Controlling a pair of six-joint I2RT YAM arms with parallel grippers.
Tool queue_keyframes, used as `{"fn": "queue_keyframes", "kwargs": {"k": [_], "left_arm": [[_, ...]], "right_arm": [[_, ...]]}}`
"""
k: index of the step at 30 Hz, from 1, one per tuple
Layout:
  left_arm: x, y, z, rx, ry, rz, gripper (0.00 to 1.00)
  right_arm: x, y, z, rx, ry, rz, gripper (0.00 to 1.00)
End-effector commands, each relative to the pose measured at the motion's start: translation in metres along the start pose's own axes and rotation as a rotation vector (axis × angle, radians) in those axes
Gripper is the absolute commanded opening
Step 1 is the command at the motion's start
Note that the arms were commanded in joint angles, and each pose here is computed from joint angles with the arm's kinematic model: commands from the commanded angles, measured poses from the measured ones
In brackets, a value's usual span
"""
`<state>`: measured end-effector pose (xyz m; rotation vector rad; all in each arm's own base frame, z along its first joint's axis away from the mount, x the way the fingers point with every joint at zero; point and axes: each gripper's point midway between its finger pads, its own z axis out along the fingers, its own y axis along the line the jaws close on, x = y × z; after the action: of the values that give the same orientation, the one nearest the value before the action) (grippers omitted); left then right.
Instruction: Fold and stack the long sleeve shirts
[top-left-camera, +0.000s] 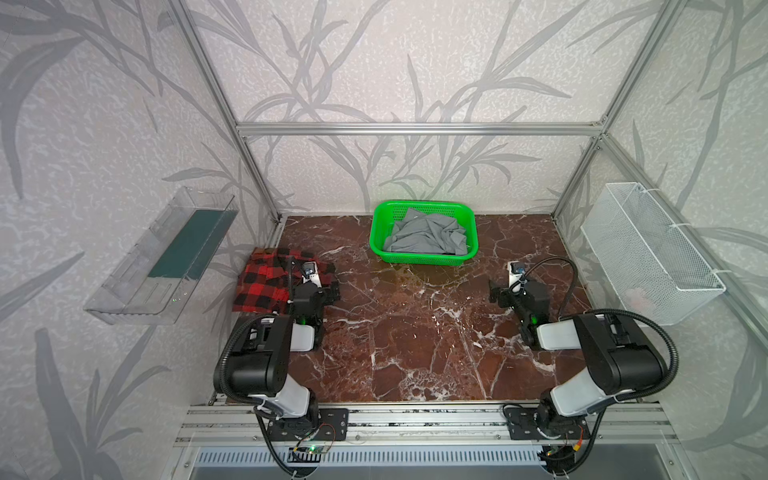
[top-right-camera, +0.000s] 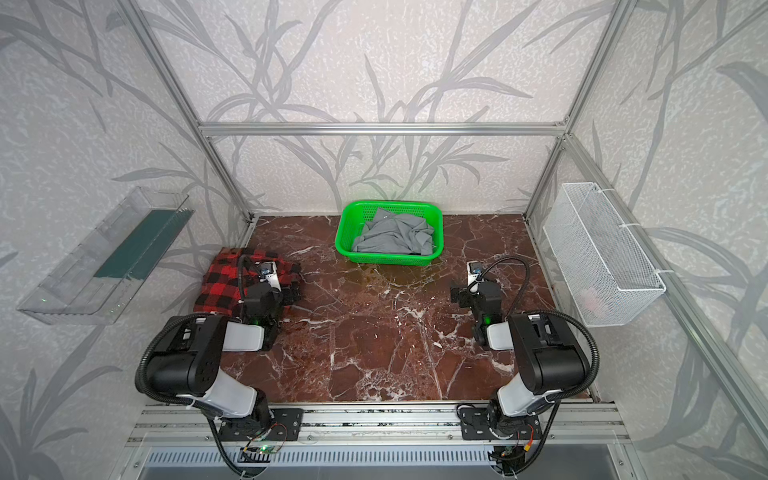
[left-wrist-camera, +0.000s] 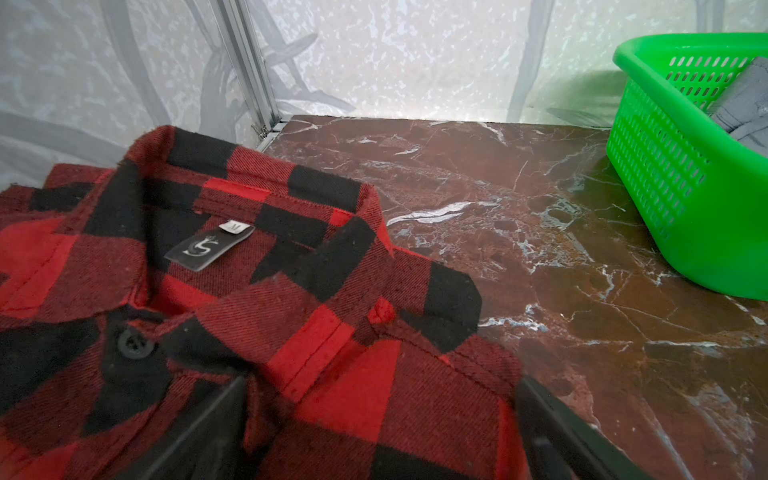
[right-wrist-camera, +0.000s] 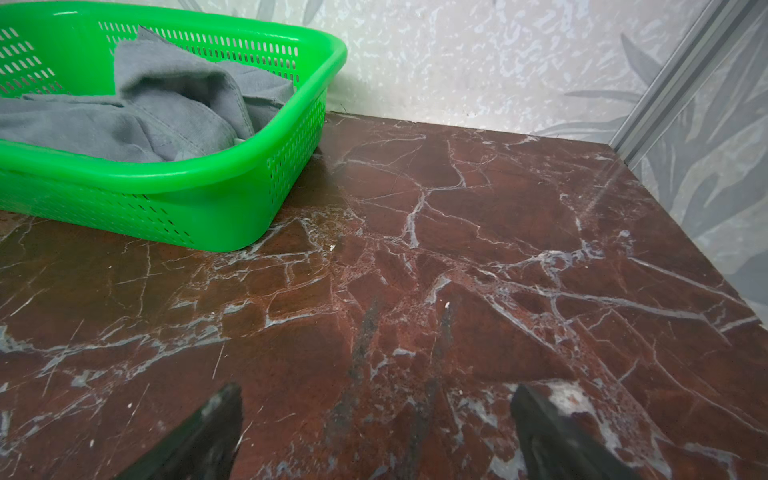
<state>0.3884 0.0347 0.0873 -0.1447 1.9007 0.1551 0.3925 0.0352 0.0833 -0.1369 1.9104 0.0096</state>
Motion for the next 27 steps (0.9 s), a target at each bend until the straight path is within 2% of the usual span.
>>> {"fn": "queue_keyframes", "kwargs": {"k": [1,27], "left_arm": [[-0.0092,-0.0015,0.0029,0.012,-0.022,0.011,0.99],[-0.0094,-0.0018,0.0030,0.013,-0.021,0.009,0.99]], "right_arm": [[-0.0106,-0.0022,0.0021,0.004,-0.029,-0.010,0.99],[-0.0120,-0.0017,0.0020,0.009,-0.031,-0.014,0.99]]}}
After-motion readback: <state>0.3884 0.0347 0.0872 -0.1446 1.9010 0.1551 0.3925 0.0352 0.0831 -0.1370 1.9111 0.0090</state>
